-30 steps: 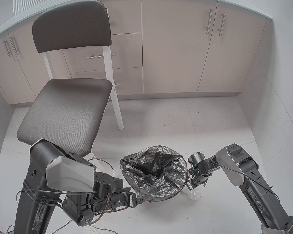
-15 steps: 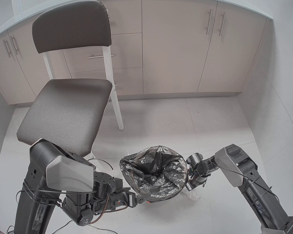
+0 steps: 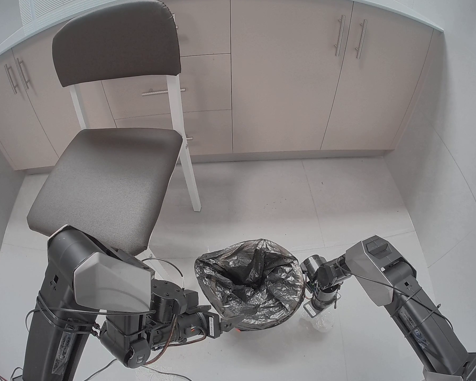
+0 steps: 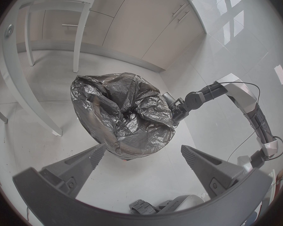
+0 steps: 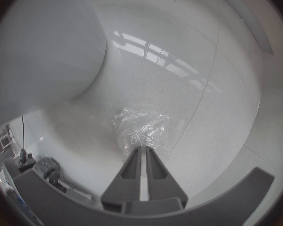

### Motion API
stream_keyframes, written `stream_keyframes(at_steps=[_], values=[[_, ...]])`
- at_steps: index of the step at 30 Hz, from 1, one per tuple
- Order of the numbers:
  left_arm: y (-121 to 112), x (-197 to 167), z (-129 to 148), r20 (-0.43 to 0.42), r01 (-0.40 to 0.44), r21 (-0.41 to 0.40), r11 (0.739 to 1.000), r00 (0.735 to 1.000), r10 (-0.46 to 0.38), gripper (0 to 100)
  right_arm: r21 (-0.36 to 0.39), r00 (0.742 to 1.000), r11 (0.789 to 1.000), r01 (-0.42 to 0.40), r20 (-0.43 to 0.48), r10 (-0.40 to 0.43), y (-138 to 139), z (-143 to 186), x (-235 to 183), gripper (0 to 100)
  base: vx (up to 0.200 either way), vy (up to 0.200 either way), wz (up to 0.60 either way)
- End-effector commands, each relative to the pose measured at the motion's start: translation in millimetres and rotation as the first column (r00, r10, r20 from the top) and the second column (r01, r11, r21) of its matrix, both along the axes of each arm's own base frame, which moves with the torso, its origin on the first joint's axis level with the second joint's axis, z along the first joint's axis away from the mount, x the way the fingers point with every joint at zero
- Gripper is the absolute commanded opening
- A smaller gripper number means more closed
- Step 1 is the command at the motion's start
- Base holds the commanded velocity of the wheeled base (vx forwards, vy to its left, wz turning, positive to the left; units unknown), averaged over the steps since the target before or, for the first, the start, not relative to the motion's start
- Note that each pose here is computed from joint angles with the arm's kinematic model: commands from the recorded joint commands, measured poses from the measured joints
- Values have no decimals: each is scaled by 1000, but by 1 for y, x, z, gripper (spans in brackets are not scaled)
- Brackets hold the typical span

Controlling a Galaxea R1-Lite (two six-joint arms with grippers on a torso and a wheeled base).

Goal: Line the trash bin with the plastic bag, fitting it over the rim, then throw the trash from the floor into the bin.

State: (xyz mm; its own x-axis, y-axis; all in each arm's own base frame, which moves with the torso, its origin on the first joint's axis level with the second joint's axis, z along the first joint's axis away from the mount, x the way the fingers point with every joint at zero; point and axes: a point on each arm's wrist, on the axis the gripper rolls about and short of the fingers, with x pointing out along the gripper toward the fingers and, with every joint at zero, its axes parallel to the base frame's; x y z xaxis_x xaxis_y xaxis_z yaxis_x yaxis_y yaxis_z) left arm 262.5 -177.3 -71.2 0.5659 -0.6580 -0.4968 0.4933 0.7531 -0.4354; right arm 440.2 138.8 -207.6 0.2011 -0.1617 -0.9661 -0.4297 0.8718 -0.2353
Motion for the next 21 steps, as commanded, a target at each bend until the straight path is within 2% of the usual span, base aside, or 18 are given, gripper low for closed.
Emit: stream_keyframes(at_steps=[1, 3, 14, 21], values=[[0, 0, 1, 2, 0, -1, 1000, 1000, 0, 100, -41, 993, 999, -3, -117, -2, -4, -3, -12, 0, 0, 0, 0], [0, 0, 0, -1, 0, 0, 1000, 1000, 0, 100, -55, 989, 998, -2, -145, -7, -5, 2, -14, 0, 0, 0, 0], [0, 0, 0, 1, 1, 2, 1000, 1000, -1, 100, -64, 994, 998, 1, -106, -8, -4, 17, -7, 0, 0, 0, 0], [0, 0, 0, 1, 1, 2, 1000, 1000, -1, 100, -77, 989, 997, 17, -147, -28, -16, -3, -13, 0, 0, 0, 0]])
